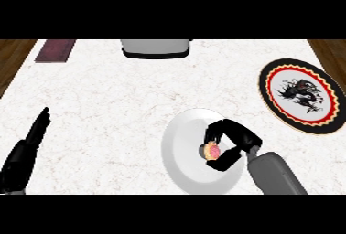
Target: Pick the cupcake from the plate and place it in the plate
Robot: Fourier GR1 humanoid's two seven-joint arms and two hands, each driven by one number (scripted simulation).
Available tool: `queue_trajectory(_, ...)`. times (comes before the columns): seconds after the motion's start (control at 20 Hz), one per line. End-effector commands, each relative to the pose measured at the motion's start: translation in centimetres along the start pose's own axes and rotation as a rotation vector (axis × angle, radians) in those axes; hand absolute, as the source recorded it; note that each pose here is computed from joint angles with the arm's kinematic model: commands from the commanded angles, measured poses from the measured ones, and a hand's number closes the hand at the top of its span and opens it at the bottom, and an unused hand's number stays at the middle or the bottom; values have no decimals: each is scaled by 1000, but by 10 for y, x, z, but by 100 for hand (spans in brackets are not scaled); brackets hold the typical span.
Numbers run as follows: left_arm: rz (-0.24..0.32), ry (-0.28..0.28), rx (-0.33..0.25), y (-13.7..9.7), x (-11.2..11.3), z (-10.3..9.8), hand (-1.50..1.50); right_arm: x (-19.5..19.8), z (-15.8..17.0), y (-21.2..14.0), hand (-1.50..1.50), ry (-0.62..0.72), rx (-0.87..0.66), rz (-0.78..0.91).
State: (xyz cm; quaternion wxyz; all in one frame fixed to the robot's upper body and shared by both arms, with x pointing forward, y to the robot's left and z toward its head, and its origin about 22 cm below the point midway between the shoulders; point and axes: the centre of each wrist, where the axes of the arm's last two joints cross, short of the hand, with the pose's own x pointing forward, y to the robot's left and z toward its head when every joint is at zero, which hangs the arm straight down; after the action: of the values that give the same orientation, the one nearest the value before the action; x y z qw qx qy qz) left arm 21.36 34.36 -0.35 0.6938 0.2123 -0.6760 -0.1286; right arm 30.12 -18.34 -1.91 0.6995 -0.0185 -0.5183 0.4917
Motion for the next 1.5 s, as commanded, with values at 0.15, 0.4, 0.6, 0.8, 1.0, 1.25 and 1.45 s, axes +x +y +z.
queue_trajectory(0.15, -5, 13, 49, 7, -5, 7, 0, -112, 143, -157, 150, 416, -324, 217)
queue_trajectory(0.4, 11, -15, 34, 3, 2, 5, 0, -144, 239, -213, 150, 512, -487, 275)
queue_trajectory(0.6, 25, -25, 10, -6, 3, 2, 0, -153, 280, -235, 150, 506, -696, 328)
queue_trajectory(0.8, 27, -16, 15, 2, 4, -2, 0, -168, 314, -239, 150, 436, -854, 359)
queue_trajectory(1.0, 33, -38, -13, -14, 4, 5, 0, -166, 336, -252, 150, 327, -1035, 423)
queue_trajectory(1.25, 8, -27, -17, -4, 7, -4, 0, -163, 356, -263, 150, 8, -1062, 426)
queue_trajectory(1.45, 3, -33, -25, -7, -1, -2, 0, -168, 363, -264, 150, -115, -1004, 369)
